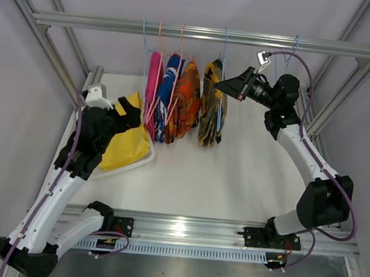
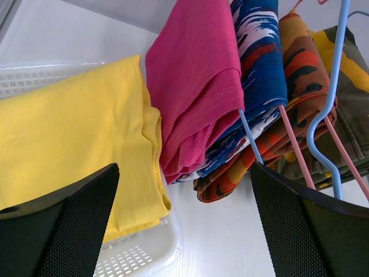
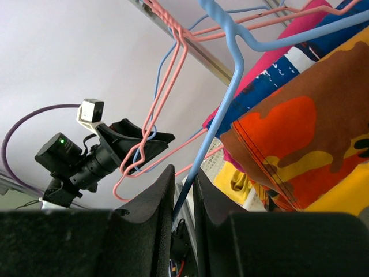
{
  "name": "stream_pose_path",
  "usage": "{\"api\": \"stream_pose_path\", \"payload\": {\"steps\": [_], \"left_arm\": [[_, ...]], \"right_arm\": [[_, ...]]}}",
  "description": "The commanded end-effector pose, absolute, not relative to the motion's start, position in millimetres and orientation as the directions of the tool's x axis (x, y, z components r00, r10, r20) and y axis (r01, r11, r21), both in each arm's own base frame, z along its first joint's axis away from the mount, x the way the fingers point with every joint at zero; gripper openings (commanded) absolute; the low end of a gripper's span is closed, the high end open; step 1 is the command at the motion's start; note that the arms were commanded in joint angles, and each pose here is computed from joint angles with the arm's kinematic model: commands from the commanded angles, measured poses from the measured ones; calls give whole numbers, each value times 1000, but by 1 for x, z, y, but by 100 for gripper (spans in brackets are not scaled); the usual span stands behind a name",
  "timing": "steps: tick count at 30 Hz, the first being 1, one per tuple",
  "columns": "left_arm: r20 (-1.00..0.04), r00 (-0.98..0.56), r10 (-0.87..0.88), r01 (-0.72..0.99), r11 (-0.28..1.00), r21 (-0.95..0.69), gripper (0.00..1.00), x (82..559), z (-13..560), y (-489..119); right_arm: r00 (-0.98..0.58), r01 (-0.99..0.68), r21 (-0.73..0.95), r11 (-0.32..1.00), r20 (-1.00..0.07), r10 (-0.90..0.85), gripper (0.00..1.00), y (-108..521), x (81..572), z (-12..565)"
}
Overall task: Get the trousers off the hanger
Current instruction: Pick up the hanger from the clothesline.
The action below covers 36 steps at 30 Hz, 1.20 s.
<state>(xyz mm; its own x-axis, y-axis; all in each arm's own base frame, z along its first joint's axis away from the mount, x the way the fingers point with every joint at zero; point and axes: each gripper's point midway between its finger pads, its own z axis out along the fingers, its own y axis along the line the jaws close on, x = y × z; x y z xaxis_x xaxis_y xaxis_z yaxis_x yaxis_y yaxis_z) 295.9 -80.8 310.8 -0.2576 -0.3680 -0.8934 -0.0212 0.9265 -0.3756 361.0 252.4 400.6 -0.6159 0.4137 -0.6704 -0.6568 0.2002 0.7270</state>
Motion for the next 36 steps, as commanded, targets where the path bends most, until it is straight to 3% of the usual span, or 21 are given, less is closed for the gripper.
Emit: {"api": "stream_pose_path", "payload": {"steps": [1,17,30,36], "left_arm": [[-900,-239,-363,23,925,-379,99,299,320,-87],[-900,-241,-362,35,924,-381,99,298,321,-89],[-914,-242,-327,135,921,-365,99,291,327,-106],[-922,-243,-303,149,927,-344,99,290,326,-111]], "right_arm": [[-401,-845,512,155,-798,450,0,250,337,481],[-315,-877,445,183,-818,482,0,243,322,519],[-208,-857,396,330,-852,481,0,232,282,522],[-190,-867,369,335,-866,464,0,231,276,529]]}}
